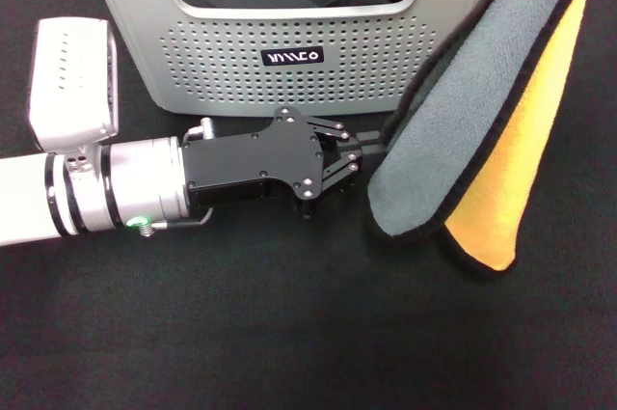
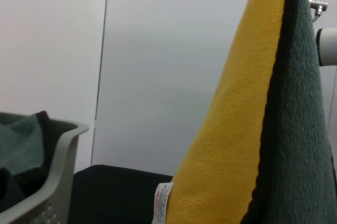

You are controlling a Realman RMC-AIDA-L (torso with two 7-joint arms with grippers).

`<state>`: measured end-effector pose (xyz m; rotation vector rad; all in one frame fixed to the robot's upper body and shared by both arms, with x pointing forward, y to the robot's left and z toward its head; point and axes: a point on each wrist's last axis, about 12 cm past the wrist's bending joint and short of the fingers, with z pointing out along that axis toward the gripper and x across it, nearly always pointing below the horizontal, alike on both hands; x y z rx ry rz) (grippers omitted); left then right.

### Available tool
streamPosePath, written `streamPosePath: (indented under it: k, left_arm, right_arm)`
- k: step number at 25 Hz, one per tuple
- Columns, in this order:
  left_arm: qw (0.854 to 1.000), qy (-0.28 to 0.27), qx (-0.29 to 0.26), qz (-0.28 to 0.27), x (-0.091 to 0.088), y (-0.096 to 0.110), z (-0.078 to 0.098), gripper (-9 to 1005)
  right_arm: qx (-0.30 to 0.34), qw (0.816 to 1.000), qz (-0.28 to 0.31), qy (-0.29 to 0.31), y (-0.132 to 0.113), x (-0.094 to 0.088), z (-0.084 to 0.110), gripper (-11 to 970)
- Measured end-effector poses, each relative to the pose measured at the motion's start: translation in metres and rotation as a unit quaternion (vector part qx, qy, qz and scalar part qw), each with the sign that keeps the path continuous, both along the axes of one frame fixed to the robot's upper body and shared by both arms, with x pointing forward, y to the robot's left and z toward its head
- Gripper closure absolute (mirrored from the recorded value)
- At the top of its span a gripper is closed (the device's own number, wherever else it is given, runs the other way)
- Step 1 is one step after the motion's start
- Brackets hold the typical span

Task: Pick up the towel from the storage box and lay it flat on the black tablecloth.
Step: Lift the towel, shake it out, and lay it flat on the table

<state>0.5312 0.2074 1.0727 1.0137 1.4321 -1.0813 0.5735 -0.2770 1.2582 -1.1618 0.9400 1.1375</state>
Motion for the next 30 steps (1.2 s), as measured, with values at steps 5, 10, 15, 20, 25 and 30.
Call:
streamPosePath:
  k: [5,10,15,20,25,30]
  left_arm:
    - [1.000,-0.001,-0.006,0.007,0.002,0.001,0.003,910]
    - [0.998,-0.017,-0.040,0.043,0.004,0.026,0.013,968]
    - [0.996,-0.038,-0.061,0.046,0.001,0.050,0.028,991]
    - [0.996,-0.050,-0.066,0.025,-0.001,0.060,0.042,992]
    - [0.995,-0.058,-0.072,0.021,0.005,0.065,0.055,991]
    - [0.994,-0.073,-0.079,-0.018,0.008,0.067,0.073,991]
  right_arm:
    - [0.001,1.000,-0.005,0.008,-0.003,-0.002,-0.004,947]
    - [-0.002,1.000,-0.022,0.022,-0.015,-0.008,-0.014,947]
    - [-0.004,0.999,-0.034,0.039,-0.023,-0.015,-0.024,947]
    - [-0.013,0.997,-0.042,0.063,-0.024,-0.022,-0.039,947]
    - [-0.024,0.995,-0.057,0.079,-0.021,-0.022,-0.051,947]
    - [-0.019,0.996,-0.036,0.079,-0.018,-0.030,-0.053,942]
